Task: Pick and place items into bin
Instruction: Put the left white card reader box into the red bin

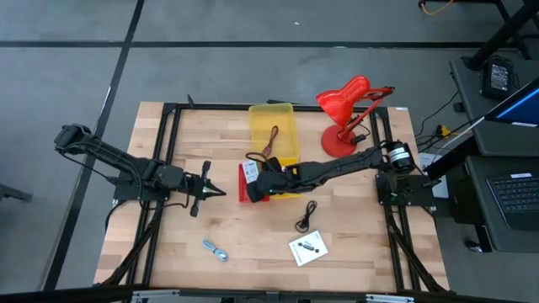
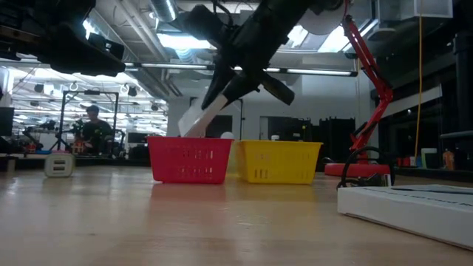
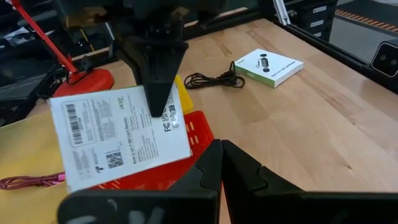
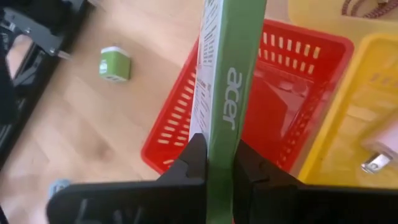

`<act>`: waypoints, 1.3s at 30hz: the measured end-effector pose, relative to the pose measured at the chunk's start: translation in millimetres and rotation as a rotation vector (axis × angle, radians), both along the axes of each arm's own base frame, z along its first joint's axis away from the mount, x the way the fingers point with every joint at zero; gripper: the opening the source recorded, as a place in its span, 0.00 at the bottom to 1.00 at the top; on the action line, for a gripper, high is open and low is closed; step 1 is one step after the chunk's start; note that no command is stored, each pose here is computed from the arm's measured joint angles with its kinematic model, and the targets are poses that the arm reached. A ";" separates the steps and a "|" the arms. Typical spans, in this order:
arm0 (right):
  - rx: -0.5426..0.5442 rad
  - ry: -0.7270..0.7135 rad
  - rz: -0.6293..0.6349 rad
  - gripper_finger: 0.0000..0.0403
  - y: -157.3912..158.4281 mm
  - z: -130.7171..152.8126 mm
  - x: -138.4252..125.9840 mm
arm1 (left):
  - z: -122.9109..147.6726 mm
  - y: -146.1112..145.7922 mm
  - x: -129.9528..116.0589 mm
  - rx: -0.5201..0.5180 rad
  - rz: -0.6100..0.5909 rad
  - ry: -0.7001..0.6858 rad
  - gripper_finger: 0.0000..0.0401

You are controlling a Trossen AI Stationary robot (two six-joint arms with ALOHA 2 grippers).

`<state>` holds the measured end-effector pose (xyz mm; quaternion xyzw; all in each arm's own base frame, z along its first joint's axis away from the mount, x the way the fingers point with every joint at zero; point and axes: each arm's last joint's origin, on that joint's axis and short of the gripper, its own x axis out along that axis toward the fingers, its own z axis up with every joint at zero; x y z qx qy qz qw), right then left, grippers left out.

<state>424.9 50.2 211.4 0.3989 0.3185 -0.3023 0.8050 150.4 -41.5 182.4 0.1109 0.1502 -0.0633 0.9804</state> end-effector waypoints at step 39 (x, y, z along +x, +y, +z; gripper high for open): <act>0.120 -0.009 -0.004 0.19 1.1 -15.3 7.5 | -0.1 0.0 0.0 0.000 0.000 0.001 0.00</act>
